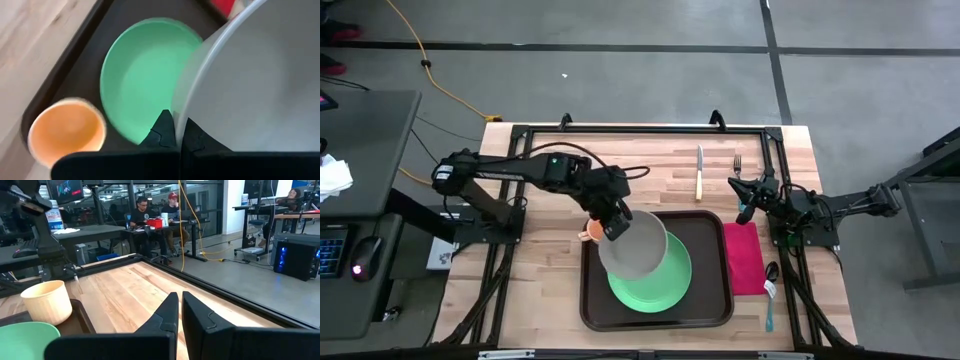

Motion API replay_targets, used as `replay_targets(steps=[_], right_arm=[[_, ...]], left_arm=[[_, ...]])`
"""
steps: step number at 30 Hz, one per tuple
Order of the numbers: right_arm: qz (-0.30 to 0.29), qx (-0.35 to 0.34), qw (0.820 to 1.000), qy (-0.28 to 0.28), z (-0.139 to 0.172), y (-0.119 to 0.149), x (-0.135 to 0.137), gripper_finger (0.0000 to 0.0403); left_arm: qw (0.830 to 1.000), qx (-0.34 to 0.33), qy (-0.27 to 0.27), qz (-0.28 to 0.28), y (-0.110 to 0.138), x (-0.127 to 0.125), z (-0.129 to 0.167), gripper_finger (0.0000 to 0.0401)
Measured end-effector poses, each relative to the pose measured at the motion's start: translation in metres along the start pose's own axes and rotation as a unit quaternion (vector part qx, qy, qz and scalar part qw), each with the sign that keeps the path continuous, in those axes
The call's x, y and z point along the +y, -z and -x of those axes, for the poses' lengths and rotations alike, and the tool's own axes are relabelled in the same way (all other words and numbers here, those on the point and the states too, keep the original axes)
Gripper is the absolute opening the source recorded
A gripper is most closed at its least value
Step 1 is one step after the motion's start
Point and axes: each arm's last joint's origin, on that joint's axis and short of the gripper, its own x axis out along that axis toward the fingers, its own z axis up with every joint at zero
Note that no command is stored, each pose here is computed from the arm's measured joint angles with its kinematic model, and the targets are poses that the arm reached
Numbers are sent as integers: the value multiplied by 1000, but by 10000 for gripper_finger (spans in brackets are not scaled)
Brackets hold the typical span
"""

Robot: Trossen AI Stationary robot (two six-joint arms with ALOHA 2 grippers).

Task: Set up tray
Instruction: Put the white bowl on the green plate on the brown serving tray

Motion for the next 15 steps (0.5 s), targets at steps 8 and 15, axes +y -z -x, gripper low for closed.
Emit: replay_targets(steps=[8,15], right_arm=[[0,0,1000,0,0,0,0,0],[0,0,1000,0,0,0,0,0]], left_arm=[[1000,12,-6,-5,0,1,-5,16],[1000,11,-16,-5,0,2,-7,16]])
